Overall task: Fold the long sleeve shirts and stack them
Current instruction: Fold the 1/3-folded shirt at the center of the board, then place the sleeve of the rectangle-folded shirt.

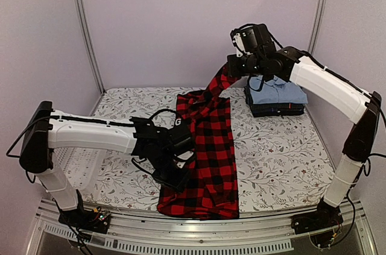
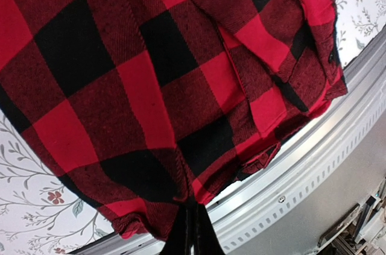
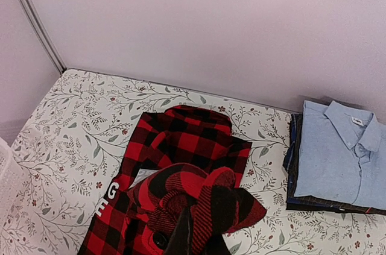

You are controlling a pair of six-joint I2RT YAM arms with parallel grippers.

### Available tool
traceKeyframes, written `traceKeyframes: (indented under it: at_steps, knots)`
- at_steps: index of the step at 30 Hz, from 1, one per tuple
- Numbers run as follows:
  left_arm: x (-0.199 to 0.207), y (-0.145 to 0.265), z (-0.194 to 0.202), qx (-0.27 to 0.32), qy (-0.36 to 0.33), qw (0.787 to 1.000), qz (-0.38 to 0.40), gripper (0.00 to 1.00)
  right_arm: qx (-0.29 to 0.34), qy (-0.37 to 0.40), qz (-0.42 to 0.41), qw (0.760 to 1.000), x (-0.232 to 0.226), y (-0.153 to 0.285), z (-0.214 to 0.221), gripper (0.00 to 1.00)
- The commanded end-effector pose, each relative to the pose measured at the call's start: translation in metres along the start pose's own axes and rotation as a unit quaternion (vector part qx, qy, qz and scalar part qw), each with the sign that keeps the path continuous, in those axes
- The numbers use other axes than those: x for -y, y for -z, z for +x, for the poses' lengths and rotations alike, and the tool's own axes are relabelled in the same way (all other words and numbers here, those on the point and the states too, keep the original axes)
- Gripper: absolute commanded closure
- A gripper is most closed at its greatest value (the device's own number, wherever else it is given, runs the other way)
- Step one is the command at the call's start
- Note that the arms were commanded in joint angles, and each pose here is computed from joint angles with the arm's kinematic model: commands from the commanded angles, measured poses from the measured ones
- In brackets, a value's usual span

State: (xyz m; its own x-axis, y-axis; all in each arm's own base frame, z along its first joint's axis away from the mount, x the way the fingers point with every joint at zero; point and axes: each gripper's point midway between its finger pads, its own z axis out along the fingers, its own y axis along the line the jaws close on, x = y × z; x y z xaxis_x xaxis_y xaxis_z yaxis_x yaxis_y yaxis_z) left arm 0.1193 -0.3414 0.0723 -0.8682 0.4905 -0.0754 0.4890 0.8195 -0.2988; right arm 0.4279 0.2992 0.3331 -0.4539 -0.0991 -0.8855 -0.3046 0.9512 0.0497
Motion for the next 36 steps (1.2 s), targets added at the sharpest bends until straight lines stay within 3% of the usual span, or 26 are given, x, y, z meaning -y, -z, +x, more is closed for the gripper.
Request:
traceKeyframes:
  at_steps: [1, 10, 16, 18, 26, 33, 36]
  knots:
    - [0.017, -0.004, -0.001, -0.006, -0.028, 0.999, 0.026, 1.0, -0.001, -0.009, 0.004, 1.0, 0.004, 0.007, 0.001, 1.0]
    - [0.024, -0.011, 0.001, -0.017, -0.042, 0.998, 0.042, 0.96, -0.02, -0.013, 0.001, 1.0, 0.004, 0.005, 0.015, 1.0]
    - [0.032, -0.005, -0.008, -0.004, -0.049, 0.997, 0.055, 0.62, -0.05, -0.026, 0.002, 0.998, 0.008, 0.008, 0.039, 1.0]
    - [0.034, 0.004, -0.016, 0.012, -0.045, 0.997, 0.063, 0.55, -0.068, -0.033, 0.001, 0.997, 0.011, 0.01, 0.055, 1.0]
    - [0.014, 0.051, -0.063, 0.1, 0.027, 0.989, 0.11, 0.52, -0.128, -0.109, -0.091, 0.982, -0.007, 0.035, 0.117, 1.0]
    - [-0.014, 0.08, -0.106, 0.169, 0.095, 0.962, 0.19, 0.52, -0.168, -0.201, -0.224, 0.938, -0.055, 0.064, 0.169, 1.0]
    - [-0.021, 0.079, -0.112, 0.173, 0.104, 0.96, 0.196, 0.51, -0.208, -0.184, -0.217, 0.936, -0.071, 0.064, 0.202, 0.95]
